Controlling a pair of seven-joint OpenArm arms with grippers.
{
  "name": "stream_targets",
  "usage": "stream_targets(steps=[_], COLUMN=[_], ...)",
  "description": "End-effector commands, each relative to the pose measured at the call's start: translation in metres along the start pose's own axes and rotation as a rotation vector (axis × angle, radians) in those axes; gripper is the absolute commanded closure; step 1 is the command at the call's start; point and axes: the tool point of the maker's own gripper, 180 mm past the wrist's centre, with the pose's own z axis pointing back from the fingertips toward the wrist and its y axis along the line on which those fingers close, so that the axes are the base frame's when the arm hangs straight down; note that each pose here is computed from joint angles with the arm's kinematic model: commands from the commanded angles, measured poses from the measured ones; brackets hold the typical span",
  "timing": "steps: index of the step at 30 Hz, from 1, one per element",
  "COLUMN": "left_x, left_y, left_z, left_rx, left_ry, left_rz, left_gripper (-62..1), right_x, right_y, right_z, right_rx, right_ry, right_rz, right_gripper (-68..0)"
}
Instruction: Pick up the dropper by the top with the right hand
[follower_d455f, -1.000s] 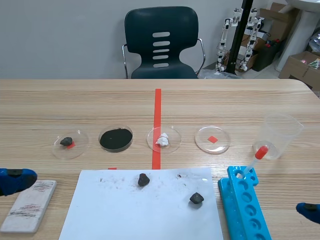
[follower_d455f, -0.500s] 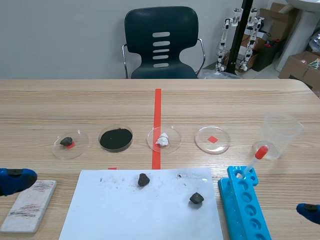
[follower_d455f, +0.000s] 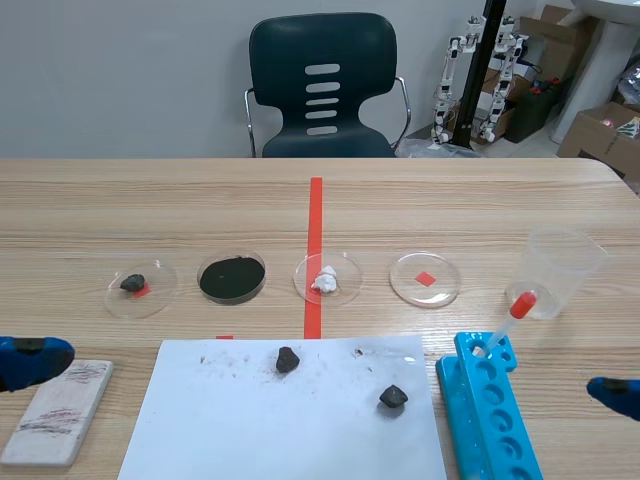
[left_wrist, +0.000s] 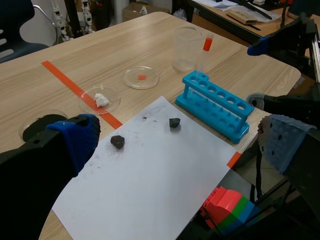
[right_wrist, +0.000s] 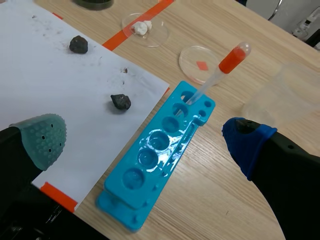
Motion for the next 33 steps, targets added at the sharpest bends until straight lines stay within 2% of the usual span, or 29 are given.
stream_targets(steps=[1, 2, 5, 8, 17, 24, 28, 33], left_x=[0.004, 0.004, 0.004, 0.004, 0.004, 0.004, 0.004, 0.004], left_y=[-0.002, -0.002, -0.002, -0.002, -0.002, -0.002, -0.002, -0.002], left_z=[0.0, 0.0, 0.0, 0.0, 0.0, 0.0, 0.0, 0.0], left_rx=[-0.004, -0.004, -0.004, -0.004, -0.004, -0.004, -0.004, -0.004], left_ry=[-0.017, -0.017, -0.016, -0.017, -0.016, -0.017, -0.017, -0.017], left_rz=[0.008, 0.008, 0.008, 0.008, 0.008, 0.008, 0.008, 0.008], left_gripper=[-62.3, -62.3, -62.3, -62.3, -62.3, -62.3, -62.3, -62.3], right_x=[0.012, 0.013, 0.014, 0.016, 0.024, 0.007, -0.003, -0.003], right_y=[-0.005, -0.008, -0.019, -0.027, -0.044, -0.06, -0.065, -0.071], right_z=[-0.006, -0.008, -0.012, -0.015, -0.027, -0.037, -0.045, -0.055], right_rx=[-0.011, -0.019, -0.064, -0.095, -0.145, -0.205, -0.212, -0.216], right_ry=[-0.043, -0.047, -0.052, -0.063, -0.113, -0.101, -0.096, -0.115], right_rz=[0.007, 0.003, -0.07, -0.118, -0.152, -0.16, -0.168, -0.168], right_gripper=[-67.9, -67.9, -67.9, -67.9, -67.9, -67.9, -67.9, -67.9])
